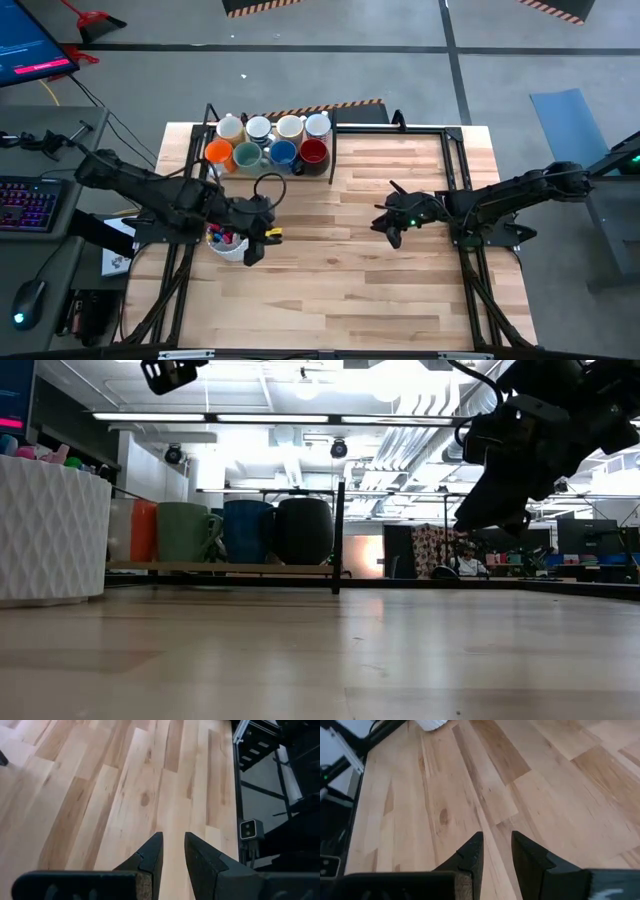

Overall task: Place coffee mugs
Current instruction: Return to Home Position

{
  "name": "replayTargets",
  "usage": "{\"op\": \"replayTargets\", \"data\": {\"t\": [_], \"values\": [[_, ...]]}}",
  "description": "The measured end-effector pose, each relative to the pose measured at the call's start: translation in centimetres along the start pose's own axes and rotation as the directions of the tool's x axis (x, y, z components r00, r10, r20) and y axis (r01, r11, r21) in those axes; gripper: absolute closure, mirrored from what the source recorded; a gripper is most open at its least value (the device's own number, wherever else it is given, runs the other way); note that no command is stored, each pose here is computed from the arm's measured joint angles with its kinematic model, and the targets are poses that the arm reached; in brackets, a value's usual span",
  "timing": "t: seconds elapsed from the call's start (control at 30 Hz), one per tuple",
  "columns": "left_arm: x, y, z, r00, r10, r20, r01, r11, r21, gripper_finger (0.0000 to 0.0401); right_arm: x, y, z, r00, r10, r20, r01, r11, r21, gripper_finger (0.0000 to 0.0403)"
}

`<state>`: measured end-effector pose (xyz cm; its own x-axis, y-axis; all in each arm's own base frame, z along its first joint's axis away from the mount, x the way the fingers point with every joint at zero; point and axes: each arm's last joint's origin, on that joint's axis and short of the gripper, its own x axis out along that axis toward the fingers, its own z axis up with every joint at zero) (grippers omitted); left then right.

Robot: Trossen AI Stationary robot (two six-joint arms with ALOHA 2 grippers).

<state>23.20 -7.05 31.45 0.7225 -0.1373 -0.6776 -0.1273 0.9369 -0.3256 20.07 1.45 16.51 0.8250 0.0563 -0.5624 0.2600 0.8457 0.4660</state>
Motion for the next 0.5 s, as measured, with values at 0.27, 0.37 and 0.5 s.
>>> {"op": "replayTargets", "data": {"t": [0.27,0.37,0.5], "values": [[0.0,-0.04,0.02,1.0,-0.003,0.003,0.003,1.0,0.0,0.0332,0.0,0.11,0.09,1.0,0.018,0.005,-0.017,0.993,-0.119,0.0322],[0.0,-0.04,0.02,1.0,-0.003,0.003,0.003,1.0,0.0,0.0332,0.0,0.19,0.04,0.999,0.047,-0.015,-0.049,0.982,-0.184,0.0322],[0.0,-0.03,0.03,1.0,-0.002,0.003,0.002,1.0,0.0,0.0332,-0.01,0.22,-0.1,0.997,0.071,-0.043,-0.08,0.948,-0.308,0.0322]]}}
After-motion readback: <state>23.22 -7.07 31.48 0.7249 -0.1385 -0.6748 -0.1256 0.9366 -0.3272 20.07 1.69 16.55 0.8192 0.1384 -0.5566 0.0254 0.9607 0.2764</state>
